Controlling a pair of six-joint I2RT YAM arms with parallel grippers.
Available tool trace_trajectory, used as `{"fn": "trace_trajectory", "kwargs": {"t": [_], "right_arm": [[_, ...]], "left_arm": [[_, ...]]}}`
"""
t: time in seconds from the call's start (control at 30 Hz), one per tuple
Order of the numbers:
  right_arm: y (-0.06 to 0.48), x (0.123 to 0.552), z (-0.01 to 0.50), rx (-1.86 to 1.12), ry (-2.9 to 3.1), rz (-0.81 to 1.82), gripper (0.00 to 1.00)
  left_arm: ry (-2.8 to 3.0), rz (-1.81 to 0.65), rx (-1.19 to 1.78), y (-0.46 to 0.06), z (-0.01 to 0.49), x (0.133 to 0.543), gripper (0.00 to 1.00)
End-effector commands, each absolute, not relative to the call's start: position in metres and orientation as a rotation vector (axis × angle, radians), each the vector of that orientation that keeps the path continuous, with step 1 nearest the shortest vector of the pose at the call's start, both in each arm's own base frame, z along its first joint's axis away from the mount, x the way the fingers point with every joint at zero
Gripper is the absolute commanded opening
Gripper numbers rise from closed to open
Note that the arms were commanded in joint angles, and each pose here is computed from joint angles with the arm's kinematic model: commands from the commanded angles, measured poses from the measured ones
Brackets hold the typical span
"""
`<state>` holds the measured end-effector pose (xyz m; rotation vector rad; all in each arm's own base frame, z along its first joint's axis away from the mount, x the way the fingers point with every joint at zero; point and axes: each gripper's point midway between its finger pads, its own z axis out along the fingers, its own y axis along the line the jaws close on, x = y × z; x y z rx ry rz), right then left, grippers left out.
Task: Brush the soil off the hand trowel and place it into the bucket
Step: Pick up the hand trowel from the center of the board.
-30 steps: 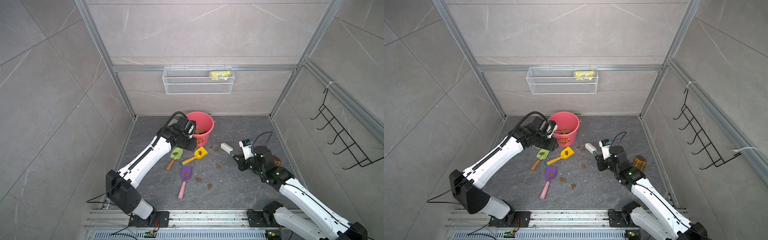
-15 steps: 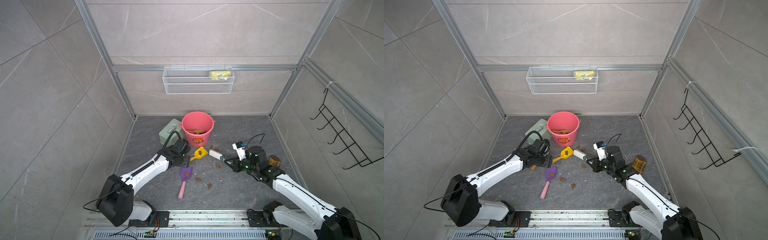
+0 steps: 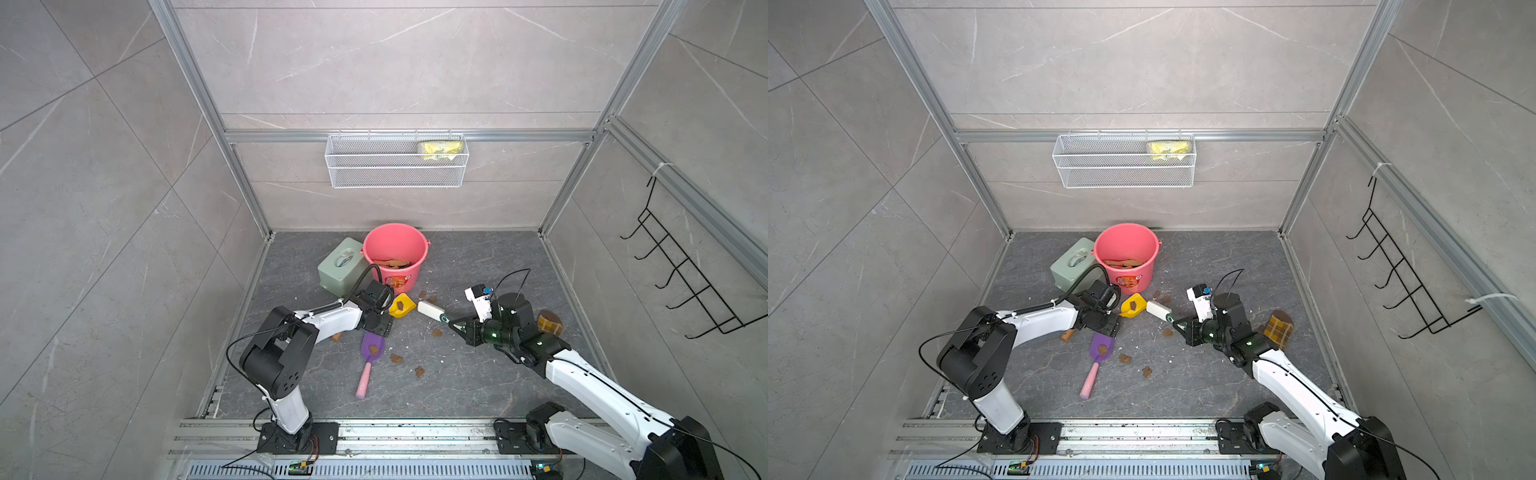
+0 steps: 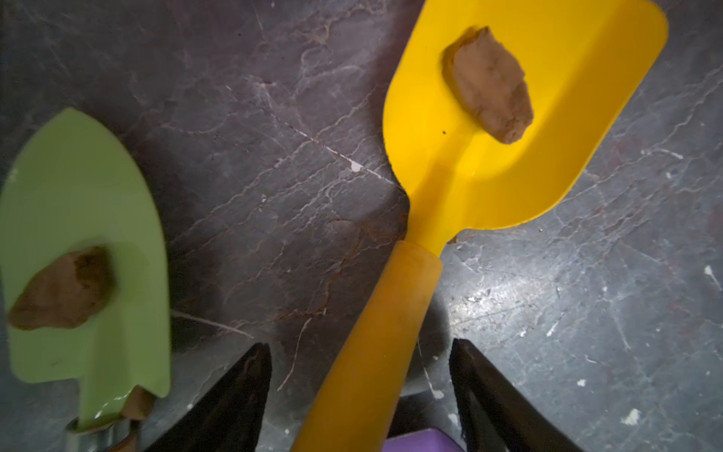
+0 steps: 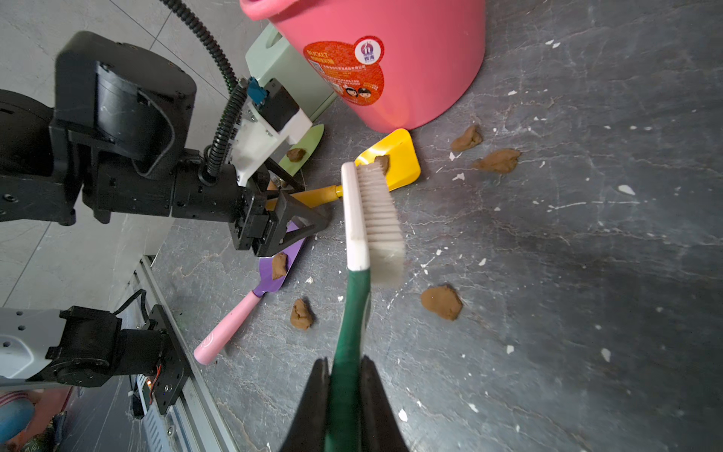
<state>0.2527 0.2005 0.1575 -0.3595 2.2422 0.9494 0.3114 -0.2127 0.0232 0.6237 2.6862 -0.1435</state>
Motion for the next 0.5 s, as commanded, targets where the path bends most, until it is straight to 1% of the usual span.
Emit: {"fn": "trace_trajectory", "kwargs": {"t": [0.0,0.1,0.3,0.47], "right_arm": [[0.203,0.256,0.162,-0.362,2.217,0.959,0.00],[0.203,0.256,0.160,-0.362,2.222,0.960,0.00],[0.203,0.256,0.159,-0.365,2.226,0.955,0.00],[0.203,0.256,0.159,-0.366,2.227,0.955,0.00]], "left_arm": [[2.644,-0.233,0.687,-0.229,0.027,0.316,0.68],[2.645,-0.281,0.703,-0.233,0.023,0.311,0.56],[2.651,-0.300,0.701,-0.233,0.015,0.306,0.42],[2.640,-0.306,0.697,-0.233,0.020,0.306,0.31]]}}
